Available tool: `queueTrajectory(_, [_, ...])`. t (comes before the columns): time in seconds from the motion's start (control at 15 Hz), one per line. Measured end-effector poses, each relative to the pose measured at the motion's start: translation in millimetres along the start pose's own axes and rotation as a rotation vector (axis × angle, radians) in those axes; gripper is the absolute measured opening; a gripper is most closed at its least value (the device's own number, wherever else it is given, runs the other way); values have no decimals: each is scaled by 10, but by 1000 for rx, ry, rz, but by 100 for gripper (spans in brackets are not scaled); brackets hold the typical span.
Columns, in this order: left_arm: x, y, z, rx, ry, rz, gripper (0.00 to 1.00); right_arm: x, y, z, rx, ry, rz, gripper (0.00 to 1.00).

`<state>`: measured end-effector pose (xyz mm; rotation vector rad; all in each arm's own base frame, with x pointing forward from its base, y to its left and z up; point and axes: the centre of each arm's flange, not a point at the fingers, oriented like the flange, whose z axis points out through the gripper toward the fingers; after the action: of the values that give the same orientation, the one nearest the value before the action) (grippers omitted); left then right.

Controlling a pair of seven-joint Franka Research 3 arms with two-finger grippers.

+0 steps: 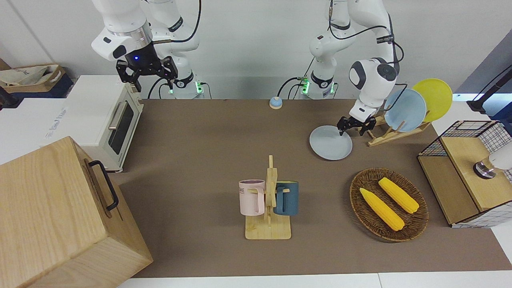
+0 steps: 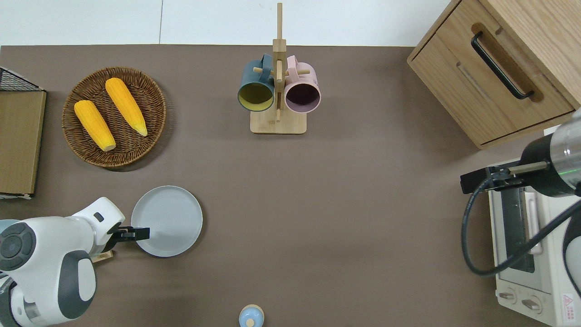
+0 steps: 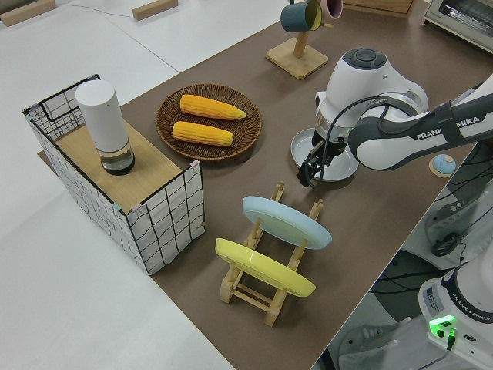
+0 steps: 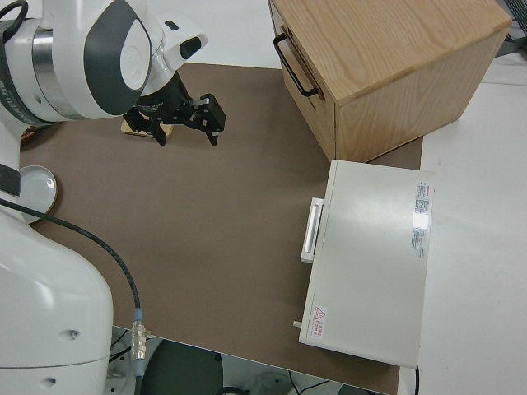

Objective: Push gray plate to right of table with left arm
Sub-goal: 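Lower the left gripper against the near edge of the gray plate, then push the gray plate with the left gripper across the table toward the toaster oven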

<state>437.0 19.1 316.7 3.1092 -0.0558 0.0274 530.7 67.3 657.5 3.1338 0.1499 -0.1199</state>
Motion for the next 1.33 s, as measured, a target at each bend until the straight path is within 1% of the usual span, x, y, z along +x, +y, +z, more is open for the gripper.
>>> queueTrajectory(0.33, [34, 2, 193, -20, -4, 0, 98, 0, 0, 0, 0, 0, 0, 99])
queueTrajectory(0.4, [34, 1, 208, -21, -5, 0, 90, 0, 0, 0, 0, 0, 0, 99])
queueTrajectory(0.6, [44, -1, 198, -21, 0, -1, 55, 0, 0, 0, 0, 0, 0, 99])
queueTrajectory(0.67, [50, 5, 185, -21, 3, -1, 47, 0, 0, 0, 0, 0, 0, 99])
queueTrajectory(0.87, [63, 24, 143, -24, 14, -5, 15, 0, 0, 0, 0, 0, 0, 99])
queueTrajectory(0.93, [66, 27, 130, -24, 17, -6, 11, 0, 0, 0, 0, 0, 0, 99])
queueTrajectory(1.0, [66, 28, 129, -25, 18, -8, 10, 0, 0, 0, 0, 0, 0, 99])
queueTrajectory(1.33, [69, 46, 132, -31, 19, -13, 9, 0, 0, 0, 0, 0, 0, 99])
